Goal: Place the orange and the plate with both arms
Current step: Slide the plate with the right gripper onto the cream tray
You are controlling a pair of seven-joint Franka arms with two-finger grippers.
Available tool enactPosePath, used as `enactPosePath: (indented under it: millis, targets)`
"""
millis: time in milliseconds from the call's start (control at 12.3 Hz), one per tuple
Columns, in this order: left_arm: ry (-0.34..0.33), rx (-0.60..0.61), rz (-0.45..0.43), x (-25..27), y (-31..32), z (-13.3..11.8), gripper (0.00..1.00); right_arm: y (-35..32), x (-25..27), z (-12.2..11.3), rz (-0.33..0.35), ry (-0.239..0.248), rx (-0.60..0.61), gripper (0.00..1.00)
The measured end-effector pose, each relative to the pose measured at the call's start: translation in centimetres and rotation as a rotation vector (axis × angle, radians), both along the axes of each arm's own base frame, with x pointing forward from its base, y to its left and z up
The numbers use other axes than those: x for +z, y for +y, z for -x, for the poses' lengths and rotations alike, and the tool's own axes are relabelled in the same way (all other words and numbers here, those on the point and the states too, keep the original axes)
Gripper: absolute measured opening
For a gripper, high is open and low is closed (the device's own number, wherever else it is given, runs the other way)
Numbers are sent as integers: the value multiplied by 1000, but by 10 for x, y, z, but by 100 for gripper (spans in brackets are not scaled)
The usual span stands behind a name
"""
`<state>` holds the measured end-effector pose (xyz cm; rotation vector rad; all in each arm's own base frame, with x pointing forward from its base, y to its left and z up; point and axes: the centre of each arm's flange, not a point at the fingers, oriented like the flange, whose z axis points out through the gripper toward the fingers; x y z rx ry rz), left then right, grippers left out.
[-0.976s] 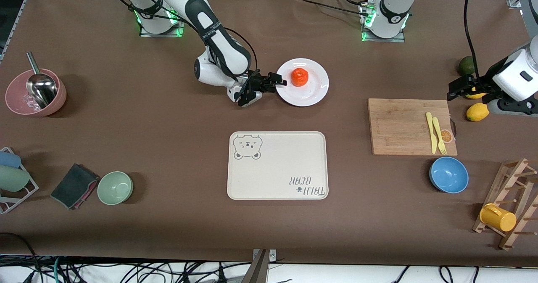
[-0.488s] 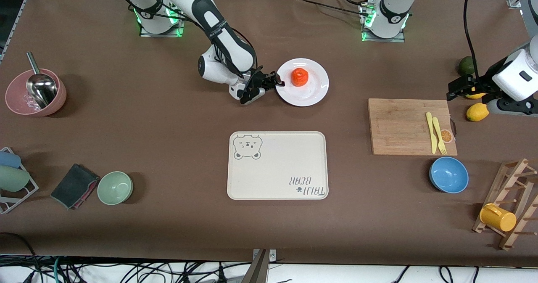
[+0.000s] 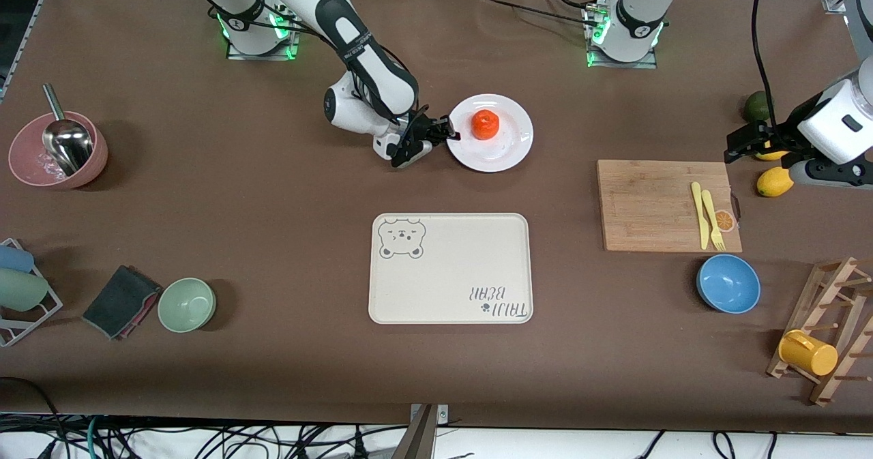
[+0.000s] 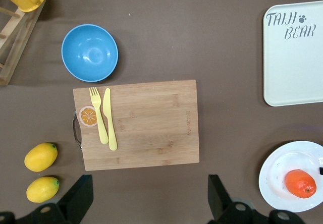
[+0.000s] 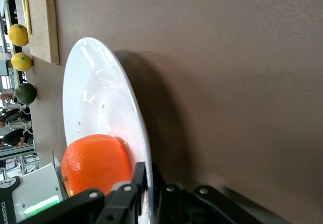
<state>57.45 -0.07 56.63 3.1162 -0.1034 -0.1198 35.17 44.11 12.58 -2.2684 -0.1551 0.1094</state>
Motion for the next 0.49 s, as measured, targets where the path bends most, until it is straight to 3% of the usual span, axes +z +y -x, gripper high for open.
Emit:
enactPosePath:
  millis: [244, 488]
  targets:
    - [1, -1, 0, 0, 0, 0, 100, 0, 1, -1, 0, -5, -1, 7]
    - [1, -2, 0, 0, -1, 0, 100, -8, 10, -18, 8, -36, -31, 7]
